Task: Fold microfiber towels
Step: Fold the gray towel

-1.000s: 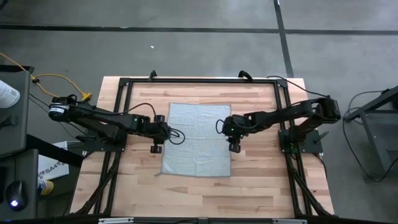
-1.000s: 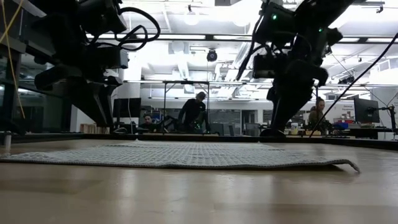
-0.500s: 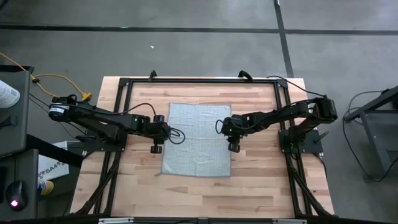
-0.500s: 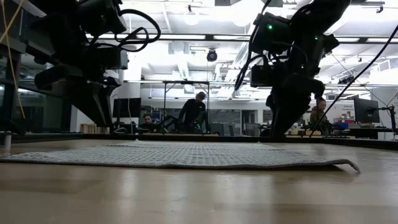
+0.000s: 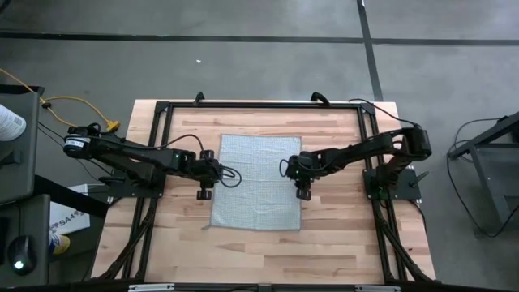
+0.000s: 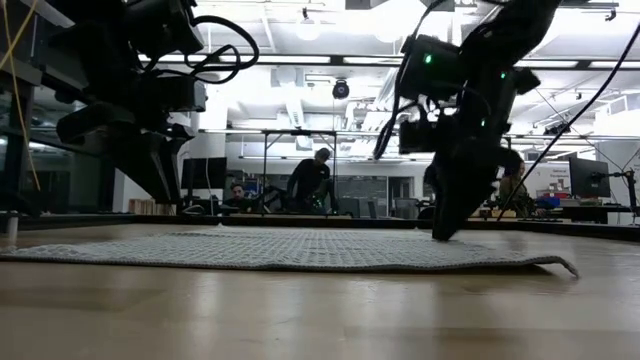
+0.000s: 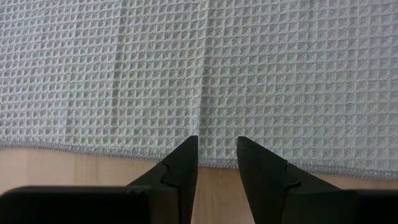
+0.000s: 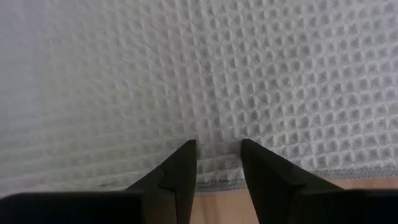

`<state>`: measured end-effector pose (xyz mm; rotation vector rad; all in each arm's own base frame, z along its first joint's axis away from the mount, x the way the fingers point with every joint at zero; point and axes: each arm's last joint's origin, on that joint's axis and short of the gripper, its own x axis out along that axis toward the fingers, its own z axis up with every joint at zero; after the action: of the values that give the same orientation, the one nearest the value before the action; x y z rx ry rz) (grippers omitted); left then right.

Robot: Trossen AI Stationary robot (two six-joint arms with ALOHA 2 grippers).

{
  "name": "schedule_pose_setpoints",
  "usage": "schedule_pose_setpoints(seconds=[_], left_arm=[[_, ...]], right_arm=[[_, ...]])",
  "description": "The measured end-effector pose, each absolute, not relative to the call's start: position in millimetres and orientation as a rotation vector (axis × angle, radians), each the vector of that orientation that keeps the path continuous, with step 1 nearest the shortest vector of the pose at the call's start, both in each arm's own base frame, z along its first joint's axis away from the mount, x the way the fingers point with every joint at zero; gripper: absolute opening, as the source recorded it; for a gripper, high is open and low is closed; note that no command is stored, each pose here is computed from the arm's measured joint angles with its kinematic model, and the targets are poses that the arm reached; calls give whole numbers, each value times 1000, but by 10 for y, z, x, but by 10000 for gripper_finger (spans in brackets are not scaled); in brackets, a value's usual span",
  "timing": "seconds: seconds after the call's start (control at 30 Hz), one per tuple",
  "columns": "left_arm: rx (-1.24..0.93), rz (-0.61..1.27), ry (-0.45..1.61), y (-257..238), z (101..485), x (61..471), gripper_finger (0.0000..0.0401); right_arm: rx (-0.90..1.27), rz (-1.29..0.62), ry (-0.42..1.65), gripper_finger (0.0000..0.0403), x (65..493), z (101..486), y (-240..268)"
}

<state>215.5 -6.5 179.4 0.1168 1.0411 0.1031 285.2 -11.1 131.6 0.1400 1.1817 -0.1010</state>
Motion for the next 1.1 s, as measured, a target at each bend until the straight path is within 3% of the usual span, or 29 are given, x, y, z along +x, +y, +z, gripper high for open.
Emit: schedule_pose_setpoints(seconds=[1.1], left_arm=[[250,99,1127,-57,1462,2356,111]], right_arm=[[149,-110,1199,126,2859,1254,-112]])
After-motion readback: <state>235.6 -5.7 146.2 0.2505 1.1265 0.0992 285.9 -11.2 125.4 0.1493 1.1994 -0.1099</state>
